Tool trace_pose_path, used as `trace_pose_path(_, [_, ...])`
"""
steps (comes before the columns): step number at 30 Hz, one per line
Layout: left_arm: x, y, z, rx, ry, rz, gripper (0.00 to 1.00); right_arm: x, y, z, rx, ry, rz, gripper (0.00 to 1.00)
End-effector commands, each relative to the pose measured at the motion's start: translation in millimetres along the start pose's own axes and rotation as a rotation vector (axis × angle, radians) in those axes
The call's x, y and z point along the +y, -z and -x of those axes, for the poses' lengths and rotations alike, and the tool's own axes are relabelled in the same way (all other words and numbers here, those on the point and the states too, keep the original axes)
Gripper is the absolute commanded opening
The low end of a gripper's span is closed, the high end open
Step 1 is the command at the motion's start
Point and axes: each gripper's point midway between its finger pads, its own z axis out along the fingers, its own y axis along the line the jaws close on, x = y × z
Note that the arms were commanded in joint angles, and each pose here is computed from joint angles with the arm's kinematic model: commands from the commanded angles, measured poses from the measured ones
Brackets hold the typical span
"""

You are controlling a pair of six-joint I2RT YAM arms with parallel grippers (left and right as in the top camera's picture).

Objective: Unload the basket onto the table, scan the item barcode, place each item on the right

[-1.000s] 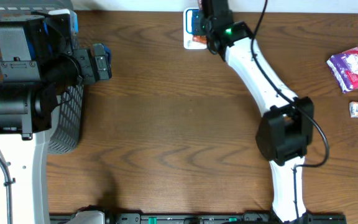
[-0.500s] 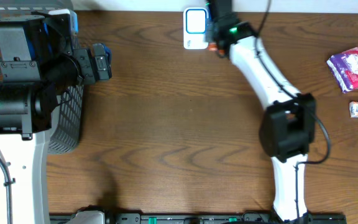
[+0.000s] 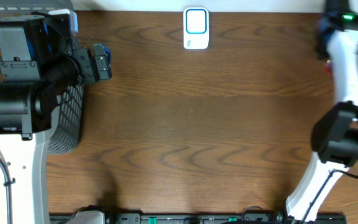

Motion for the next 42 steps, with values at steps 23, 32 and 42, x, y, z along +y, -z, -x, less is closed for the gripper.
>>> trace_pose_path(23, [0, 2, 1, -0.005, 0.000, -0.002, 0.98, -66, -71, -6, 0.141, -0.394, 0.069, 0.14])
trace_pose_path(32, [0, 2, 1, -0.005, 0.000, -0.002, 0.98, -94, 5, 30, 0.010, -0.450, 0.159, 0.75])
trace_pose_path(42, [0, 2, 1, -0.005, 0.000, -0.002, 0.98, -132, 179, 7, -0.072, -0.456, 0.465, 0.99])
